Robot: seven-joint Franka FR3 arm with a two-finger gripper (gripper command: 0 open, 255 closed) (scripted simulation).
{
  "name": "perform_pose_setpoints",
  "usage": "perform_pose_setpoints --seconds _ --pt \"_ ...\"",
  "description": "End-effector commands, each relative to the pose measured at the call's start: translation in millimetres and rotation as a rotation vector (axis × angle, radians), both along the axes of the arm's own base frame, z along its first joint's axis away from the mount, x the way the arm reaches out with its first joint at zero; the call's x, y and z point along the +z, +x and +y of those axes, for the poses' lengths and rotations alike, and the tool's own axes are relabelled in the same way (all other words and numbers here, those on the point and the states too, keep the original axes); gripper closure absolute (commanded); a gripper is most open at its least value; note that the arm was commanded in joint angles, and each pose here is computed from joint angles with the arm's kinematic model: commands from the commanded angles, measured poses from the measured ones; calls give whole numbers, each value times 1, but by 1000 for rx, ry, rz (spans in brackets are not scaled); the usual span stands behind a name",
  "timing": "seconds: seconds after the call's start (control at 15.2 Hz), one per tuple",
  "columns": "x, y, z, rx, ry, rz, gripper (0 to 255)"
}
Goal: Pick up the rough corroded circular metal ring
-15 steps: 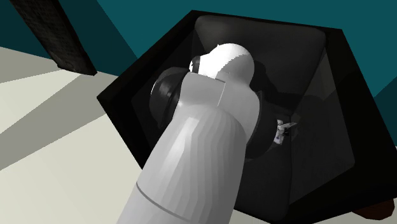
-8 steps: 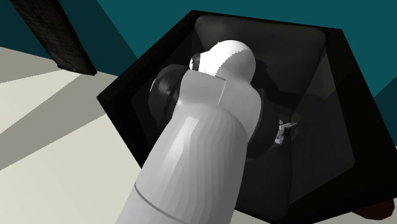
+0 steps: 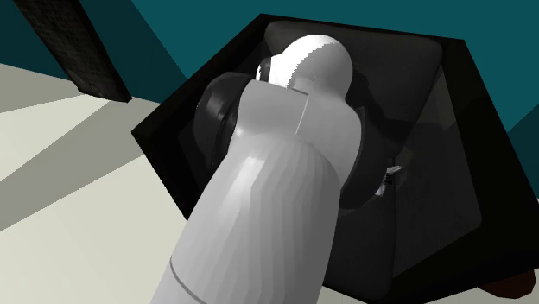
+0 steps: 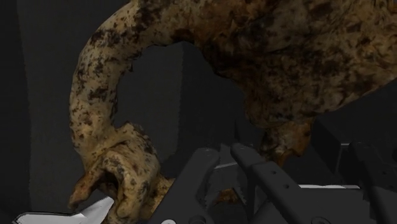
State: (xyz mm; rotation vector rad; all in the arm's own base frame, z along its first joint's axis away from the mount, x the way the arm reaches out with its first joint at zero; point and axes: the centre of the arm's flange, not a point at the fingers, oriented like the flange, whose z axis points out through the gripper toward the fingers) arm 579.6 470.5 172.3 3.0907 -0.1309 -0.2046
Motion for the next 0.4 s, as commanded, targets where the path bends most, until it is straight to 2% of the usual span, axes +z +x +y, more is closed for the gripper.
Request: perform_pose_setpoints --seconds 0.0,0.33 --pt "11 0 -1 0 0 -1 255" --pt "28 0 -1 0 0 -1 255"
